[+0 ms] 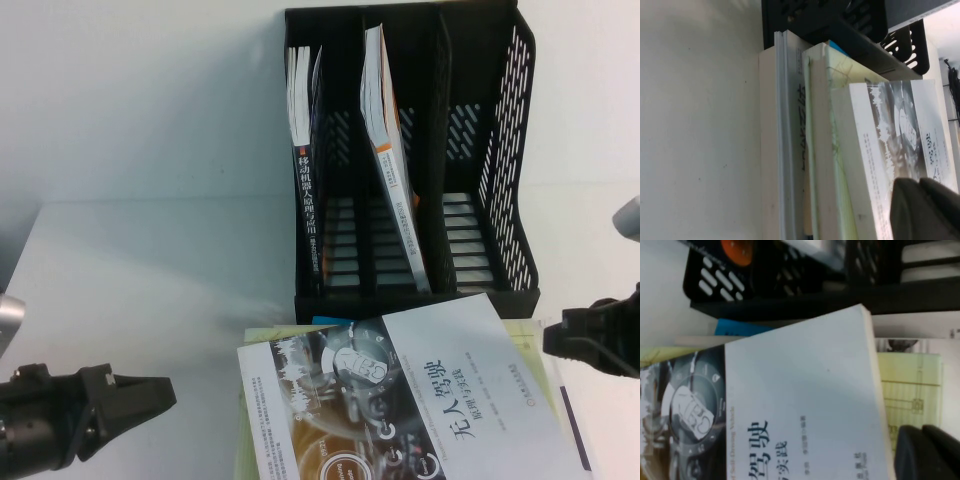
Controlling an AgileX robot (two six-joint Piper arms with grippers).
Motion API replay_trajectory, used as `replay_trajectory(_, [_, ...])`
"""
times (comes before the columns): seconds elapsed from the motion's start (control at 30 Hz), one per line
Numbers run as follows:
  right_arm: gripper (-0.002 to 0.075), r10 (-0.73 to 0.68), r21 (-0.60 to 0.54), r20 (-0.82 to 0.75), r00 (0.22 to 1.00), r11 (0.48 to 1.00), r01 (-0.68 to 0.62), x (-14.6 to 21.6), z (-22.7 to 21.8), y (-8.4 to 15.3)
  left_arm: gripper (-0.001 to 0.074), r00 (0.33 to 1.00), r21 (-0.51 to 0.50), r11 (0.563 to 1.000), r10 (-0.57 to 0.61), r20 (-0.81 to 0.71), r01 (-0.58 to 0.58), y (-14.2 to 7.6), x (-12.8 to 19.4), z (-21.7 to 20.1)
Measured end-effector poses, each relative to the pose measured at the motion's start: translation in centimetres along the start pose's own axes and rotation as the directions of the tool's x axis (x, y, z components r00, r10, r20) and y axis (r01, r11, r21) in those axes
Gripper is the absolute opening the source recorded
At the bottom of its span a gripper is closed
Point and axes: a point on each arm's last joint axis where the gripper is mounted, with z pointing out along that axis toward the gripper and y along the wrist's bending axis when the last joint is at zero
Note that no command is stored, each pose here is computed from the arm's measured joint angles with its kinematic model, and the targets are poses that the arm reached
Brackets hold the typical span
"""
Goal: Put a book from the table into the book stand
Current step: Push book with right arm
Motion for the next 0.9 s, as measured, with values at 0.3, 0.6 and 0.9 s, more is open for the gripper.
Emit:
replay_trajectory(0.3, [0.001,-0.117,-0.049,-0.059,0.991,0.992,0.115,-1.3,1.1,0.9,-0.0004,1.0,0.014,1.0,-0.002,-0.009,0.002,-0.1,0.1,0.0])
replay_trajectory(0.6, [0.0013,-0.36,-0.014,-0.147,0.921,0.932,0.362,-0.8,1.7,2.6,-0.0004,1.0,0.017,1.0,-0.006,-0.012,0.006,-0.2,0.1,0.0])
replay_trajectory(0.9, [0.0011,-0.371,-0.018,-0.15,0.916,0.928,0.372,-0.9,1.8,2.8,-0.0004,1.0,0.028,1.0,-0.01,-0.02,0.01,-0.3,0.2,0.0])
